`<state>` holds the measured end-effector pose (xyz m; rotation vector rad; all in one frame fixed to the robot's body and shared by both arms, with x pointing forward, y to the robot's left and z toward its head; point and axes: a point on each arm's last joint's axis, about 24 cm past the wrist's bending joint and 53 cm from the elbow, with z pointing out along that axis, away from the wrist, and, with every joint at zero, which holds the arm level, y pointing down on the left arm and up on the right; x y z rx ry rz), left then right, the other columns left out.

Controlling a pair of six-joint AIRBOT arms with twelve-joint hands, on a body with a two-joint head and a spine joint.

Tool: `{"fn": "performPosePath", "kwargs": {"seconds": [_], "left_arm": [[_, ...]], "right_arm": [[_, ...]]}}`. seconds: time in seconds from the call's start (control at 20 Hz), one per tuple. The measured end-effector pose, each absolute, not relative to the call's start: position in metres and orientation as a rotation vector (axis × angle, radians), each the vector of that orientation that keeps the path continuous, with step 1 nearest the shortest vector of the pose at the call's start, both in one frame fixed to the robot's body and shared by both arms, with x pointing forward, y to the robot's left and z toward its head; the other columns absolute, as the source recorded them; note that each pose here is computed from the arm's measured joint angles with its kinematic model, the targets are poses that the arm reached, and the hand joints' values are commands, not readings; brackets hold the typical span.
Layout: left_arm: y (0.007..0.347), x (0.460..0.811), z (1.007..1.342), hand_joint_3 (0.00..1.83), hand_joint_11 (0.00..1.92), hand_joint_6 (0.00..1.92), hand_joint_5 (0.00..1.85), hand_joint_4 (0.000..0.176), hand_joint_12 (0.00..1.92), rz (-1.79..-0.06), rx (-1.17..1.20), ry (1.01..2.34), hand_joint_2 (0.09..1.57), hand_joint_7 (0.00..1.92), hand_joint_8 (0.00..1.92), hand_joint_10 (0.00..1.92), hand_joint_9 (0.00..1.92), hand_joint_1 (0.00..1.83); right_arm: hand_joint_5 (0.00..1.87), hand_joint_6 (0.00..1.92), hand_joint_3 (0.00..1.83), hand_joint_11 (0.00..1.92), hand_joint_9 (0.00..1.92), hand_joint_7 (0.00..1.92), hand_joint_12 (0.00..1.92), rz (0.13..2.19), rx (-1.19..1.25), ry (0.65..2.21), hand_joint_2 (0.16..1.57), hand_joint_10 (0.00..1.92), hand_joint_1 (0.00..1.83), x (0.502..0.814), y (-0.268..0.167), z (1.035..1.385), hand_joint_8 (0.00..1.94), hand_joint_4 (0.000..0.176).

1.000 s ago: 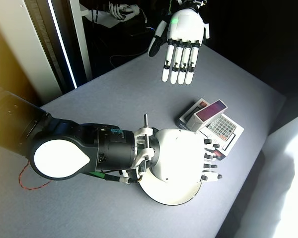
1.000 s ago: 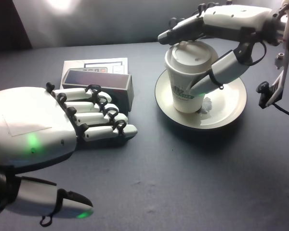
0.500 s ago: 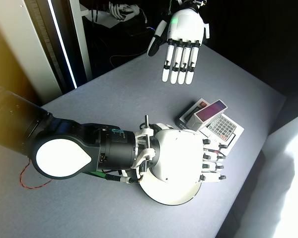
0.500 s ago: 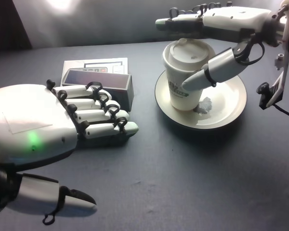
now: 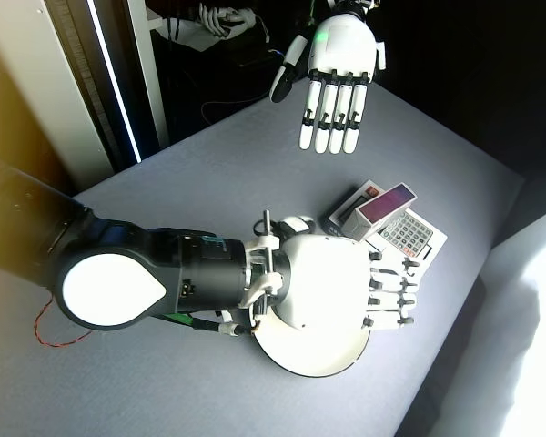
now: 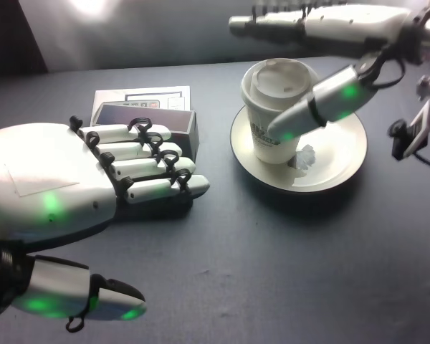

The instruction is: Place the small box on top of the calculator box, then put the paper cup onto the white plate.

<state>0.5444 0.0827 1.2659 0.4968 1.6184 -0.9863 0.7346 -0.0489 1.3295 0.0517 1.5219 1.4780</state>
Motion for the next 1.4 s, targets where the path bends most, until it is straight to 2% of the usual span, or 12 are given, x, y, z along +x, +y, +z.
{"fn": "performPosePath", "kwargs": {"seconds": [0.1,0.25,0.35,0.5,0.9,1.05,1.15,1.2,1.25,1.3,1.35,1.4], "left_arm": [[0.083,0.545,1.266,0.0,0.01,0.0,0.04,0.0,0.04,-0.984,0.496,1.62,1.19,0.09,0.0,0.01,0.07,0.17],[0.083,0.545,1.265,0.0,0.0,0.0,0.06,0.0,0.14,-0.983,0.495,1.62,1.18,0.11,0.0,0.0,0.1,0.17],[0.083,0.545,1.266,0.0,0.0,0.0,0.07,0.0,0.15,-0.984,0.494,1.621,1.17,0.11,0.0,0.0,0.1,0.15],[0.084,0.546,1.265,0.0,0.0,0.0,0.04,0.0,0.04,-0.98,0.488,1.627,1.19,0.08,0.0,0.0,0.06,0.1],[0.085,0.548,1.266,0.0,0.02,0.0,0.02,0.0,0.02,-0.979,0.479,1.627,1.19,0.06,0.0,0.0,0.06,0.06],[0.085,0.548,1.266,0.0,0.01,0.0,0.03,0.0,0.02,-0.984,0.474,1.628,1.2,0.07,0.0,0.0,0.06,0.07],[0.085,0.548,1.267,0.0,0.03,0.01,0.07,0.0,0.04,-0.986,0.474,1.624,1.2,0.09,0.01,0.01,0.08,0.15],[0.085,0.548,1.268,0.0,0.0,0.01,0.09,0.0,0.14,-0.99,0.472,1.622,1.21,0.11,0.01,0.0,0.11,0.16],[0.085,0.548,1.269,0.01,0.0,0.01,0.09,0.0,0.17,-0.995,0.47,1.618,1.24,0.12,0.0,0.0,0.11,0.1],[0.086,0.548,1.269,0.0,0.0,0.02,0.19,0.0,0.51,-0.994,0.471,1.617,1.3,0.25,0.02,0.01,0.25,0.09],[0.086,0.548,1.269,0.0,0.0,0.01,0.3,0.0,0.88,-0.994,0.471,1.617,1.31,0.41,0.0,0.03,0.4,0.1],[0.085,0.548,1.269,0.0,0.14,0.05,0.5,0.0,1.18,-0.997,0.471,1.615,1.36,0.66,0.07,0.12,0.63,0.14]], "right_arm": [[0.0,0.0,0.0,0.0,0.0,0.0,0.21,1.462,-0.013,1.486,0.72,0.0,0.51,0.722,-0.057,1.347,0.0,0.0],[0.0,0.0,0.0,0.0,0.0,0.0,0.02,1.428,-0.11,1.462,0.69,0.0,0.48,0.702,-0.063,1.358,0.0,0.0],[0.0,0.0,0.0,0.0,0.0,0.0,0.0,1.407,-0.19,1.434,0.69,0.0,0.44,0.683,-0.071,1.37,0.0,0.0],[0.0,0.0,0.0,0.0,0.0,0.0,0.0,1.394,-0.289,1.404,0.68,0.0,0.4,0.648,-0.082,1.378,0.0,0.0],[0.0,0.0,0.0,0.0,0.0,0.0,0.0,1.3,-0.423,1.575,0.69,0.0,0.44,0.584,-0.092,1.319,0.0,0.0],[0.0,0.0,0.0,0.0,0.0,0.0,0.0,1.284,-0.44,1.614,0.71,0.0,0.43,0.576,-0.09,1.304,0.0,0.0],[0.0,0.0,0.02,0.02,0.0,0.0,0.01,1.258,-0.443,1.628,0.75,0.0,0.44,0.577,-0.089,1.298,0.0,0.0],[0.0,0.0,0.03,0.04,0.0,0.0,0.02,1.251,-0.439,1.641,0.79,0.0,0.45,0.578,-0.089,1.293,0.0,0.0],[0.0,0.0,0.04,0.01,0.03,0.02,0.24,1.243,-0.438,1.65,0.88,0.01,0.44,0.579,-0.09,1.29,0.01,0.0],[0.13,0.01,0.02,0.0,0.2,0.2,0.61,1.231,-0.443,1.658,1.01,0.02,0.5,0.579,-0.089,1.286,0.01,0.0],[0.26,0.02,0.01,0.0,0.36,0.37,0.86,1.229,-0.441,1.661,1.07,0.04,0.55,0.58,-0.088,1.286,0.02,0.0],[0.51,0.04,0.01,0.07,0.61,0.65,1.13,1.232,-0.429,1.662,1.16,0.09,0.62,0.58,-0.087,1.286,0.04,0.0]]}}
